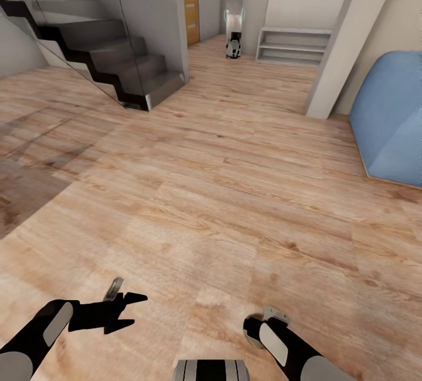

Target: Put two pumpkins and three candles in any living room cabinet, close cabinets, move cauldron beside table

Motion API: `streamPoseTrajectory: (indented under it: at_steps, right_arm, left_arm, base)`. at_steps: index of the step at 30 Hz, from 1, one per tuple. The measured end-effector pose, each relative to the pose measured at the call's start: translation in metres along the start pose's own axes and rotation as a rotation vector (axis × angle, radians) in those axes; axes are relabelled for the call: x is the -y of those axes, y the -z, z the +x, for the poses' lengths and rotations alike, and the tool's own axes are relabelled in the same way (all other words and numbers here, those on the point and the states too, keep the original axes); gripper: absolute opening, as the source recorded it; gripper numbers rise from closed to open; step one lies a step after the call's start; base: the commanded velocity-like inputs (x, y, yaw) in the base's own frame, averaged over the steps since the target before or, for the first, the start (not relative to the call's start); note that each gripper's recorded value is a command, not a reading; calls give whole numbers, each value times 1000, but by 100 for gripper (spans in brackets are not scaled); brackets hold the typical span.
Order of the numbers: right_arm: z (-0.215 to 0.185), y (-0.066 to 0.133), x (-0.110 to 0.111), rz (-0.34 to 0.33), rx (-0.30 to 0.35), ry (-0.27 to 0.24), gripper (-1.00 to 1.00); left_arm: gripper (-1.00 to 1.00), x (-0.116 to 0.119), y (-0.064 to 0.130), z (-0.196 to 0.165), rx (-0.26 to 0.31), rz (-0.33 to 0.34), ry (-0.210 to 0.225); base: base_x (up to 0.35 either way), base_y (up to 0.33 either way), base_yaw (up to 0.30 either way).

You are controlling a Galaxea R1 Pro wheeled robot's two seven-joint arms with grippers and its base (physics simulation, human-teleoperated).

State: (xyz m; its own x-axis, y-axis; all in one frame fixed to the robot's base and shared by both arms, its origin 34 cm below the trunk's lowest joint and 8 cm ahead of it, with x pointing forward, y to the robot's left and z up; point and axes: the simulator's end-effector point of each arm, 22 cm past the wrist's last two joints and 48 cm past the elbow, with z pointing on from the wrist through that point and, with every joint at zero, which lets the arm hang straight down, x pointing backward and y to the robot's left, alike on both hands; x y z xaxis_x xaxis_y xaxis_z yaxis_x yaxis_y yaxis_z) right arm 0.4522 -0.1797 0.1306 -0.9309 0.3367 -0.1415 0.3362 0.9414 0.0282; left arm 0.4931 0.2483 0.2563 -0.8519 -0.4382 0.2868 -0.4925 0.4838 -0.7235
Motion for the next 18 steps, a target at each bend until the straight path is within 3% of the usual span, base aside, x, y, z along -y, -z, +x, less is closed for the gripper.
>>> streamPoseTrajectory:
  at_steps: [5,8,14,16,18]
  right_arm:
    - [-10,7,-1,-7,20,-6,-100]
    - [-14,11,-2,-9,27,-6,-100]
    - [-26,20,-3,-15,50,-8,-100]
    - [-28,23,-3,-16,48,-7,-100]
    - [-26,26,-3,-17,29,4,-100]
  left_arm:
    - [100,5,3,-1,11,-11,-21]
    - [100,-3,6,-4,23,-70,-36]
    - [100,-34,14,-12,59,-270,-65]
    - [100,-44,22,-26,113,-353,-102]
    - [100,-40,27,-34,135,-378,-126]
  base:
    - [0,0,0]
    - [0,0,0]
    - [0,0,0]
    - [0,0,0]
    - [0,0,0]
